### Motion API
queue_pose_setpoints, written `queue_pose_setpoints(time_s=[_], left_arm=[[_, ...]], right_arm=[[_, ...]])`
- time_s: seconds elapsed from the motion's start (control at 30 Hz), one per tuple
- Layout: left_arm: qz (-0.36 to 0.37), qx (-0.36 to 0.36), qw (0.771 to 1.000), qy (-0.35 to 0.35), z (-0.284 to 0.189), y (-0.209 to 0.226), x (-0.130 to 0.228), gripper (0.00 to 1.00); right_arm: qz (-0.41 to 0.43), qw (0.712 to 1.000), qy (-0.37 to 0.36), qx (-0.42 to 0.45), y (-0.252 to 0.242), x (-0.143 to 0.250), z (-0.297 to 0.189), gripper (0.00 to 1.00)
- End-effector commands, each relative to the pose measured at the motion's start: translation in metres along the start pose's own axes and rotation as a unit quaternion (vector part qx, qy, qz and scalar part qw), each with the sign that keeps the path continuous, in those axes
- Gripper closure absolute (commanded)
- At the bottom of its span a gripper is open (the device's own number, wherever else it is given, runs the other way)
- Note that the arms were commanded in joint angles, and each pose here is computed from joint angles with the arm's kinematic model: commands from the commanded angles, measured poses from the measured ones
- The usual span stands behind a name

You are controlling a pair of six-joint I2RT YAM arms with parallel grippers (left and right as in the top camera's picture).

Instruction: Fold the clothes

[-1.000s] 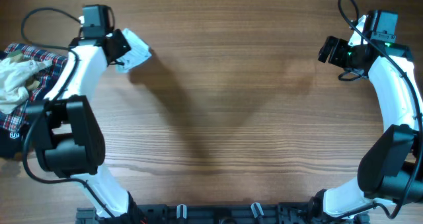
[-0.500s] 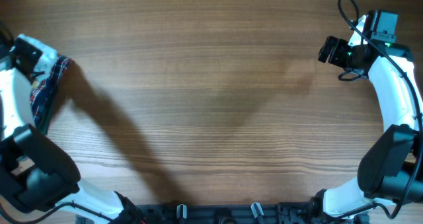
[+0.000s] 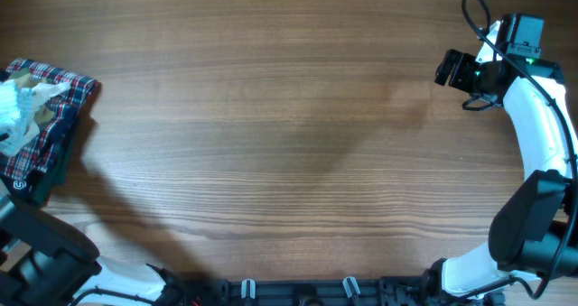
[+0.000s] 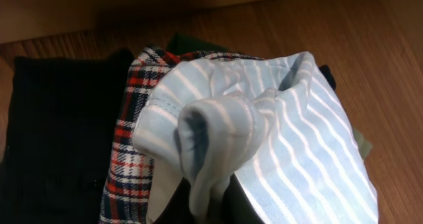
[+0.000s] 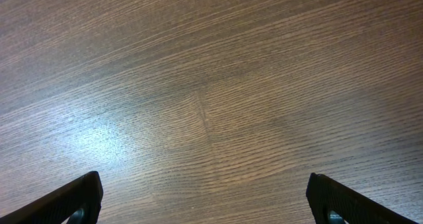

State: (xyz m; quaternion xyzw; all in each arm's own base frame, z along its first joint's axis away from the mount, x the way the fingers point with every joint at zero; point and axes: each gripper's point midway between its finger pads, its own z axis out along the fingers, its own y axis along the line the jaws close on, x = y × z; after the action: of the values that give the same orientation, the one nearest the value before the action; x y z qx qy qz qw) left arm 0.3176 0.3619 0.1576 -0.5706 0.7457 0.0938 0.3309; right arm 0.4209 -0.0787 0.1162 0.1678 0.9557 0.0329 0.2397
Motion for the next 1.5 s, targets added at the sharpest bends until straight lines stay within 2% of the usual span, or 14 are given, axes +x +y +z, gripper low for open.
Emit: queue_pose_setpoints(time_s=[0.0, 0.07, 0.1, 0.27, 0.37, 0.4, 0.5, 0.67, 0.93, 1.17, 1.23, 1.3, 1.4, 1.47], left_arm=[[-0.010, -0.018, 1.000, -0.017, -0.009, 0.008, -0.010, 0.70], [-0.010, -0.041, 0.999, -0.029, -0.010, 0.016, -0.014, 0.29], [-0.010, -0.054, 0.998, -0.037, -0.010, 0.021, -0.017, 0.23], [-0.019, -0.025, 0.994, -0.100, -0.038, 0.008, -0.049, 0.17], [-0.028, 0.042, 0.981, -0.188, -0.108, -0.018, -0.092, 0.18], [-0.026, 0.064, 0.978, -0.197, -0.122, -0.026, -0.095, 0.22], [-0.002, 0.113, 0.978, -0.174, -0.135, -0.058, -0.076, 0.96], [0.023, 0.034, 0.999, -0.013, -0.032, -0.041, 0.000, 0.96], [0.030, -0.094, 0.995, 0.019, 0.014, 0.011, 0.023, 0.96], [0.021, -0.016, 0.999, 0.019, 0.017, -0.018, 0.018, 0.71], [0.018, 0.019, 1.000, 0.007, 0.007, -0.034, 0.006, 0.58], [0.002, 0.099, 0.995, -0.010, -0.017, -0.065, -0.012, 0.36], [-0.025, 0.268, 0.963, 0.005, -0.073, -0.131, -0.018, 0.21], [-0.014, 0.335, 0.942, 0.028, -0.103, -0.176, 0.001, 0.13]], right_arm=[[0.003, 1.000, 0.004, 0.005, -0.001, 0.004, 0.002, 0.00], [0.003, 1.000, 0.004, 0.005, -0.001, 0.004, 0.002, 0.00], [0.003, 1.000, 0.005, 0.005, -0.001, 0.004, 0.002, 0.00], [0.003, 1.000, 0.004, 0.005, -0.001, 0.004, 0.002, 0.00], [0.003, 1.000, 0.004, 0.005, -0.001, 0.004, 0.002, 0.00], [0.003, 1.000, 0.004, 0.005, -0.001, 0.004, 0.002, 0.00], [0.002, 1.000, 0.005, 0.005, -0.001, 0.004, 0.002, 0.00], [0.003, 1.000, 0.005, 0.005, -0.001, 0.004, 0.002, 0.00], [0.003, 1.000, 0.004, 0.005, -0.001, 0.004, 0.002, 0.00], [0.003, 1.000, 0.005, 0.005, -0.001, 0.004, 0.002, 0.00], [0.003, 1.000, 0.005, 0.006, -0.001, 0.004, 0.002, 0.00], [0.003, 1.000, 0.005, 0.005, -0.001, 0.004, 0.002, 0.00], [0.003, 1.000, 0.004, 0.005, -0.001, 0.004, 0.002, 0.00], [0.003, 1.000, 0.004, 0.005, -0.001, 0.004, 0.002, 0.00]])
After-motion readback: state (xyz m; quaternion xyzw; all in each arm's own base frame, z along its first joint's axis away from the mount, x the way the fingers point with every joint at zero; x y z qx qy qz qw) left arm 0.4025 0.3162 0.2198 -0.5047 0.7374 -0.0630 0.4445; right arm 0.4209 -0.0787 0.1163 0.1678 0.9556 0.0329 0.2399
